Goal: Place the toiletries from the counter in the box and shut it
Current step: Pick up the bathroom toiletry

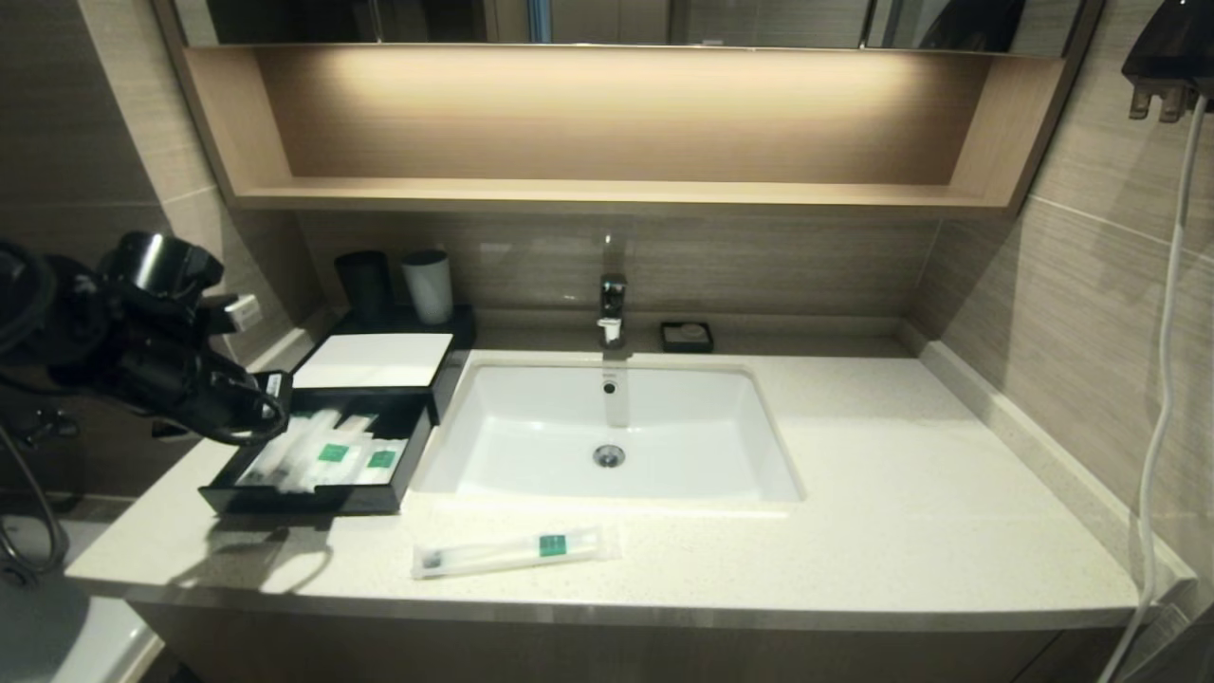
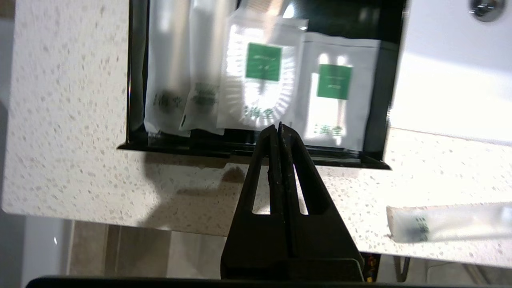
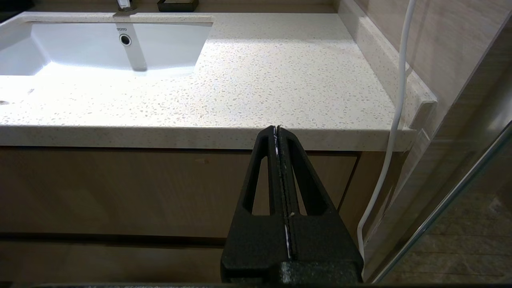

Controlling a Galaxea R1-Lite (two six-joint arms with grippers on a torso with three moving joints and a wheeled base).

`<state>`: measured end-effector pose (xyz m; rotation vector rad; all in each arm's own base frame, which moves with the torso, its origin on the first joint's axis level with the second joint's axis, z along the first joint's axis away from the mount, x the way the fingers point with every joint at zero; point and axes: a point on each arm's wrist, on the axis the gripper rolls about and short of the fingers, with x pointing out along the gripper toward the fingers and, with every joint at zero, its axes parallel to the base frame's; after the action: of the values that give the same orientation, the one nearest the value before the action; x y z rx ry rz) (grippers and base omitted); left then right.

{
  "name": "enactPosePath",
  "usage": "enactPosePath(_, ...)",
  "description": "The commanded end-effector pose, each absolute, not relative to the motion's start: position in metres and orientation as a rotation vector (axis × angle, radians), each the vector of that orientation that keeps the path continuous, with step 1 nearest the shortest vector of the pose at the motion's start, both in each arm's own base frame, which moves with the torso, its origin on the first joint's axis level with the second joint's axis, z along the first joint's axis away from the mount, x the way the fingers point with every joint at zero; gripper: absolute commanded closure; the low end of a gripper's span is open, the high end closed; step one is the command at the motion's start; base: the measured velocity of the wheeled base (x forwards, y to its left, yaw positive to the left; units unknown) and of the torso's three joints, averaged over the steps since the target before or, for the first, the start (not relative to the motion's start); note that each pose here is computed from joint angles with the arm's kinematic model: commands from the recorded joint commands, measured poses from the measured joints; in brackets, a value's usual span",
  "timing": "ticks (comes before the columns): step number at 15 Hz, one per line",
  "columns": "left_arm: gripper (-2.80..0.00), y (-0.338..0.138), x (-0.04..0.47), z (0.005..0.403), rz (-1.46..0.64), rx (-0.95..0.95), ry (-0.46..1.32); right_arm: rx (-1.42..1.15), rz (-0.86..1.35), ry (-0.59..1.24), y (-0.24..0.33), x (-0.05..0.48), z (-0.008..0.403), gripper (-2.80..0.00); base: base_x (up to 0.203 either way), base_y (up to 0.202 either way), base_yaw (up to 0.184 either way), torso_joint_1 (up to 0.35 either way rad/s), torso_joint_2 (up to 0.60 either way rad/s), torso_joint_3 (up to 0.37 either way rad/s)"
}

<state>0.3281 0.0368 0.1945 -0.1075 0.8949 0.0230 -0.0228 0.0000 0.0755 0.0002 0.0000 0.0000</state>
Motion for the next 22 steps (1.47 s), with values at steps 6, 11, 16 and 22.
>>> enactPosePath(6, 0.00, 0.018, 0.312, 0.259, -0.217, 0.088, 0.752, 0.000, 0.000, 0.000, 0.000, -0.023, 0.075, 0.00, 0.000, 0.000, 0.000, 0.000, 0.00, 0.000)
enactPosePath(11, 0.00, -0.013, 0.319, 0.257, -0.407, 0.293, 0.746, 0.000, 0.000, 0.000, 0.000, -0.023, 0.075, 0.00, 0.000, 0.000, 0.000, 0.000, 0.00, 0.000)
enactPosePath(16, 0.00, -0.036, 0.317, 0.250, -0.567, 0.433, 0.760, 0.000, 0.000, 0.000, 0.000, -0.023, 0.075, 0.00, 0.000, 0.000, 0.000, 0.000, 0.00, 0.000)
enactPosePath(22, 0.00, -0.070, 0.298, 0.260, -0.756, 0.628, 0.665, 0.000, 0.000, 0.000, 0.000, -0.023, 0.075, 0.00, 0.000, 0.000, 0.000, 0.000, 0.00, 0.000)
